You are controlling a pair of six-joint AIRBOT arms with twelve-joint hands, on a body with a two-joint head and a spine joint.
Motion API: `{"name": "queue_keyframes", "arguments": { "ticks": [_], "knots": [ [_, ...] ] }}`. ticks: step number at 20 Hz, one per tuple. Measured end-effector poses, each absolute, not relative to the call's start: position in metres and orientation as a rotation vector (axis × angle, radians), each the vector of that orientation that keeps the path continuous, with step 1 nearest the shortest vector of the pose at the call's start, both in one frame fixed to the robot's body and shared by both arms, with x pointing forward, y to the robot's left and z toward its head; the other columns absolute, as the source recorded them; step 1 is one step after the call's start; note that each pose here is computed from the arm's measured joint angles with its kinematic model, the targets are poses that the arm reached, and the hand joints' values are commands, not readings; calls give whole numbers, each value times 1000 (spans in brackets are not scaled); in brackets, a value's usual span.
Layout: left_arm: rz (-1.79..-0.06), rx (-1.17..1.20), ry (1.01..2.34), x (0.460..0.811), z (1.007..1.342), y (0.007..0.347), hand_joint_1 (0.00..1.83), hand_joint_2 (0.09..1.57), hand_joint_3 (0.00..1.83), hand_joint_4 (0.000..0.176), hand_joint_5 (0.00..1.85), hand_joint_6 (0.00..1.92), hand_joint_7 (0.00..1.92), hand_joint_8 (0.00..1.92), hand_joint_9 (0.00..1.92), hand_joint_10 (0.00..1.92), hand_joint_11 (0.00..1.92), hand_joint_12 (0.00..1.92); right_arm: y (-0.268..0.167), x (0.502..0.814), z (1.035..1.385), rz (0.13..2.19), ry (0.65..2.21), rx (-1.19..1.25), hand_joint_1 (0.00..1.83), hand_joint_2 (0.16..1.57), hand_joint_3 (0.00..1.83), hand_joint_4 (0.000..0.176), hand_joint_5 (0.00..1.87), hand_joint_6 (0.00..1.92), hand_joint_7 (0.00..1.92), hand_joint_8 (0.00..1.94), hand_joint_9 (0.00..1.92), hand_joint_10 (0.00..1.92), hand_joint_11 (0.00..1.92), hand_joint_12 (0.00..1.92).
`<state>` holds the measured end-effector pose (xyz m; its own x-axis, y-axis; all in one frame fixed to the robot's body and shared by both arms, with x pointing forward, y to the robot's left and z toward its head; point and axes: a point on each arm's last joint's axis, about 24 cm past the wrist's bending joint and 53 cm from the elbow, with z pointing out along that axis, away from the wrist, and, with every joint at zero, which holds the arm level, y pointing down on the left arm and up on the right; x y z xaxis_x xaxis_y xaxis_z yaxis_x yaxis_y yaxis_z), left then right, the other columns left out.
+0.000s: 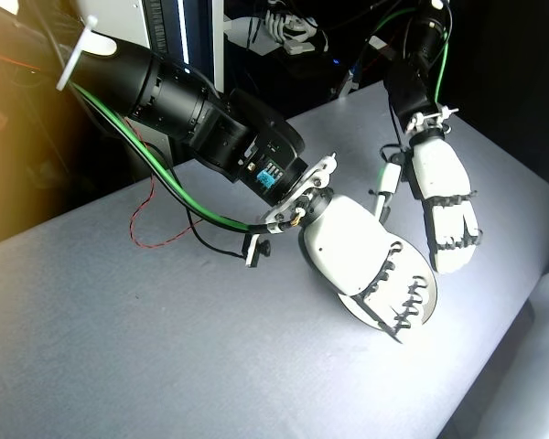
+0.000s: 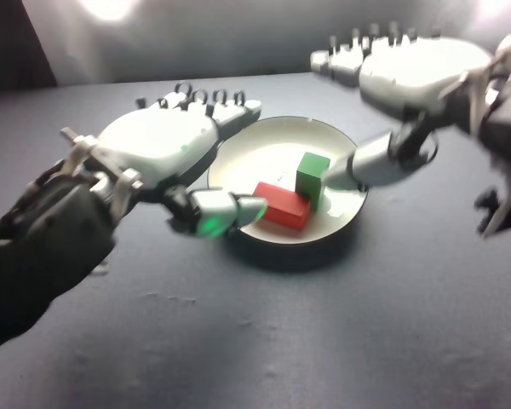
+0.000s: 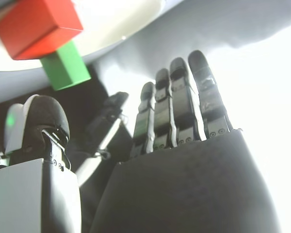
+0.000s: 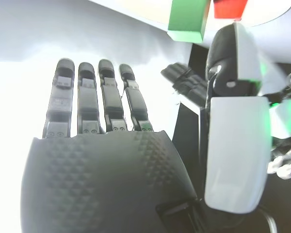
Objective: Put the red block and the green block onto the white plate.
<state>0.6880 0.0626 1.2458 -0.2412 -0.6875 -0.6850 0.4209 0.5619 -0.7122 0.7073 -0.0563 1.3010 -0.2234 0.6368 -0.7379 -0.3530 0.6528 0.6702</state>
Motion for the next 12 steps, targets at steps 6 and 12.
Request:
{"name": "queue_keyframes", "arguments": {
  "ticks": [6, 12],
  "knots": [
    [-1130, -18, 1558, 612, 1238, 62, 428, 1233, 5, 0, 156, 1, 137, 2, 120, 3, 0, 445, -59, 684, 1337, 1036, 1567, 17, 699, 936, 1, 0, 43, 0, 20, 0, 5, 0, 34, 61],
    [-1192, 365, 1616, 542, 1241, 48, 440, 1239, 0, 0, 203, 5, 205, 7, 188, 10, 0, 540, -96, 680, 1342, 953, 1563, -72, 713, 920, 2, 0, 71, 5, 58, 6, 48, 7, 0, 270]
  ]
}}
